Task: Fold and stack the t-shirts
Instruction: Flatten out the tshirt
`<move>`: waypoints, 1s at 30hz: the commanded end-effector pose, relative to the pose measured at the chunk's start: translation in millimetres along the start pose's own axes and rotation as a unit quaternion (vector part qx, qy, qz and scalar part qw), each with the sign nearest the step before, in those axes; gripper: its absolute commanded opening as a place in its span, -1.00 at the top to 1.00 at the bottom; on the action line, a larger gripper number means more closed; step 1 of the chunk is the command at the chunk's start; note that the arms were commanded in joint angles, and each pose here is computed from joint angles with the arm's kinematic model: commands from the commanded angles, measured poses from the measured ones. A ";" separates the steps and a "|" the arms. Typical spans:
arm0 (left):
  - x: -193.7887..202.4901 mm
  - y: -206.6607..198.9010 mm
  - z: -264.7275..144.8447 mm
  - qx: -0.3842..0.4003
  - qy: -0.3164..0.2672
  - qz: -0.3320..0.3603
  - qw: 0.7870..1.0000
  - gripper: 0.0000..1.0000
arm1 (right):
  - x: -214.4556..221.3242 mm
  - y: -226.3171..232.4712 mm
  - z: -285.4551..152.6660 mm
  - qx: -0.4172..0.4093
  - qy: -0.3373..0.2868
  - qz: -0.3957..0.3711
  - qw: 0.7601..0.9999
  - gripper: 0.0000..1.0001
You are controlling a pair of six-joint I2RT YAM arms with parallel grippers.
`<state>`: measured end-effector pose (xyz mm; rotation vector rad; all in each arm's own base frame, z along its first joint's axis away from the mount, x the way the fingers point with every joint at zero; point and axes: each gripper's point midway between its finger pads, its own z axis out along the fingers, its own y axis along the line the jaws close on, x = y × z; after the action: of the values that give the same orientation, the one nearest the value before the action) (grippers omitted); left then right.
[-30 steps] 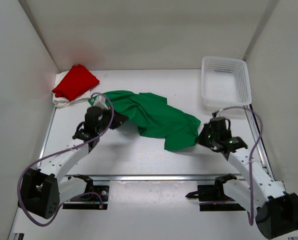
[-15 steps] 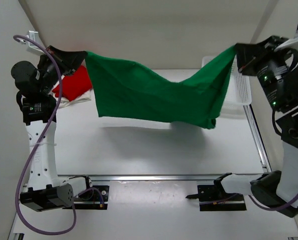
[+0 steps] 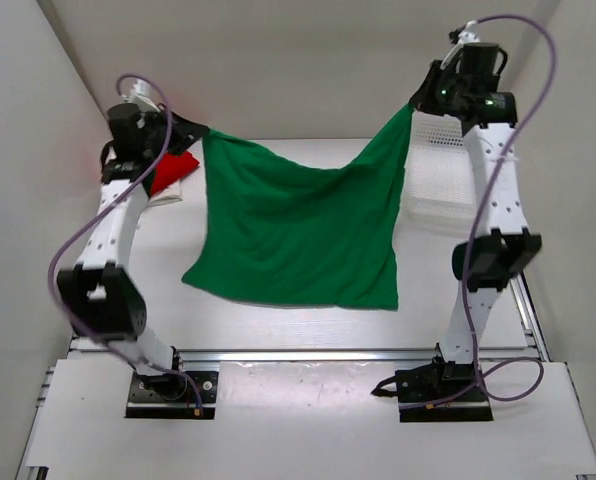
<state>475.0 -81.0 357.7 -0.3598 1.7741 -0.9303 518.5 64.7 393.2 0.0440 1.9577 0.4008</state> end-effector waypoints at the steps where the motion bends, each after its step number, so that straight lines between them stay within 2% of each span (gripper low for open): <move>1: 2.5 21.9 38.2 -0.024 0.009 -0.006 1.000 1.00 | -31.4 6.0 13.6 -0.045 -0.048 -0.004 0.998 1.00; 4: -29.4 12.3 53.3 -0.004 -0.014 -0.017 1.000 1.00 | -67.2 16.7 15.0 -0.066 -0.112 0.001 0.992 1.00; 5: -43.5 2.1 54.9 0.008 -0.028 -0.016 0.999 1.00 | -88.0 29.7 3.5 -0.092 -0.147 0.004 0.985 1.00; 6: -63.3 -10.9 52.8 0.023 -0.046 -0.012 0.999 1.00 | -110.6 22.6 -10.8 -0.093 -0.186 0.008 0.978 1.00; 11: -137.2 -60.2 28.6 0.064 -0.116 0.006 0.991 1.00 | -175.9 35.9 -91.6 -0.143 -0.295 0.020 0.945 1.00; 16: -164.4 -74.6 -7.4 0.076 -0.164 0.016 0.983 1.00 | -183.8 38.4 -141.2 -0.137 -0.316 -0.002 0.939 1.00; 21: -154.3 -46.9 -26.1 0.041 -0.174 0.017 0.984 1.00 | -125.6 17.9 -113.8 -0.073 -0.224 0.002 0.972 1.00; 22: -154.7 -52.3 -36.9 0.042 -0.184 0.025 0.982 1.00 | -97.3 8.6 -93.9 -0.060 -0.187 0.008 0.980 1.00; 23: -142.8 -33.1 -32.5 0.021 -0.177 0.019 0.984 1.00 | -69.0 0.8 -85.0 -0.045 -0.163 0.015 0.985 1.00; 24: -125.8 -26.3 -34.9 0.012 -0.169 0.018 0.985 1.00 | -68.3 7.6 -101.7 -0.046 -0.185 0.004 0.982 1.00; 25: -111.2 -20.4 -40.4 0.001 -0.170 0.025 0.985 1.00 | -40.5 -0.9 -100.5 -0.028 -0.176 0.010 0.984 1.00; 26: -103.3 -6.0 -43.6 -0.023 -0.175 0.032 0.984 1.00 | 10.6 -15.2 -81.1 -0.012 -0.126 0.024 0.992 1.00; 27: -80.4 8.7 -43.9 -0.045 -0.168 0.037 0.984 1.00 | 47.4 -20.9 -79.6 0.000 -0.105 0.031 0.994 1.00; 28: -48.1 29.5 -46.7 -0.068 -0.143 0.030 0.987 1.00 | 56.9 -11.6 -96.0 -0.008 -0.113 0.027 0.993 1.00; 30: -13.1 60.1 -53.6 -0.102 -0.131 0.027 0.986 1.00 | 144.7 -30.2 -89.4 0.018 -0.046 0.069 0.996 1.00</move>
<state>464.0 -14.0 363.7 -0.5337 1.6091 -0.7493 410.5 47.5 346.5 0.1519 1.8108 0.4937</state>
